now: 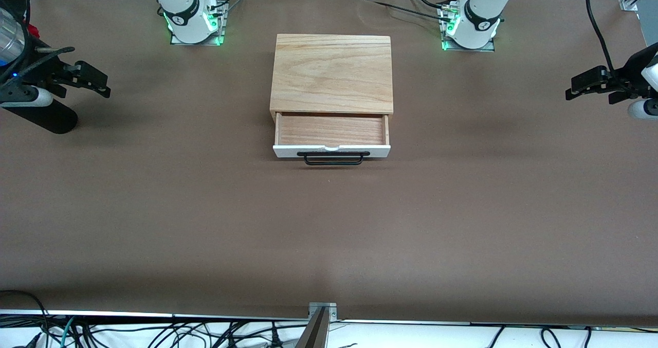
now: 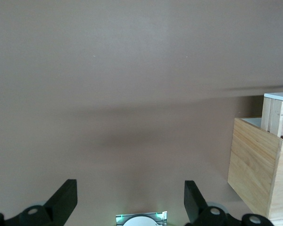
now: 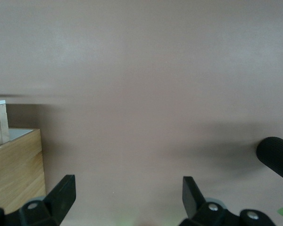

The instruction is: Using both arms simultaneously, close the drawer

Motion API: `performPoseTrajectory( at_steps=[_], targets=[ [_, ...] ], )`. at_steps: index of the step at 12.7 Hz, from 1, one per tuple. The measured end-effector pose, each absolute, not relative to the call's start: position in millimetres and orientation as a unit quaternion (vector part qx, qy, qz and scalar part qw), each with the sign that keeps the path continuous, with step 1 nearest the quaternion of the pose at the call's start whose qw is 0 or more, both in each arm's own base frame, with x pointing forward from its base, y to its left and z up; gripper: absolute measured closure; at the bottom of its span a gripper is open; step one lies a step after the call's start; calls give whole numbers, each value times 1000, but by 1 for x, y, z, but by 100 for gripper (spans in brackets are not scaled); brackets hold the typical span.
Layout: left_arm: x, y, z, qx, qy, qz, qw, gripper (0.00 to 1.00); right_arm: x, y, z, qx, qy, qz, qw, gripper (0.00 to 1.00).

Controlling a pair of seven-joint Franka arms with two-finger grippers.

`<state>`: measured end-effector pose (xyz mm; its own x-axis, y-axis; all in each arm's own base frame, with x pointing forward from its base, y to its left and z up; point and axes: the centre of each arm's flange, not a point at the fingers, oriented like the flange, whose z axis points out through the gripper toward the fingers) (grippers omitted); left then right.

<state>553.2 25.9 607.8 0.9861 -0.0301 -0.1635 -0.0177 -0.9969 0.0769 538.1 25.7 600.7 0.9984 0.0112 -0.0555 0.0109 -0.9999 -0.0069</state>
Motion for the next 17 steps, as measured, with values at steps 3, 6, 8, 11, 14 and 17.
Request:
performPoseTrajectory(
  at_steps=[3,6,8,11,14,17],
  targets=[
    [553,26,608,996,-12,-82,38,0,539,26,601,-1000,-6,25,3,0],
    [553,26,608,996,-12,-82,38,0,539,26,602,-1000,-6,23,3,0],
    [553,26,608,996,-12,-82,38,0,539,26,602,-1000,-6,23,3,0],
    [553,26,609,996,-12,-81,37,0,539,27,602,-1000,-7,23,3,0],
    [553,26,610,996,-12,-81,37,0,539,28,602,-1000,-8,22,3,0],
    [553,26,610,996,-12,-81,37,0,539,28,602,-1000,-8,22,3,0]
  ],
)
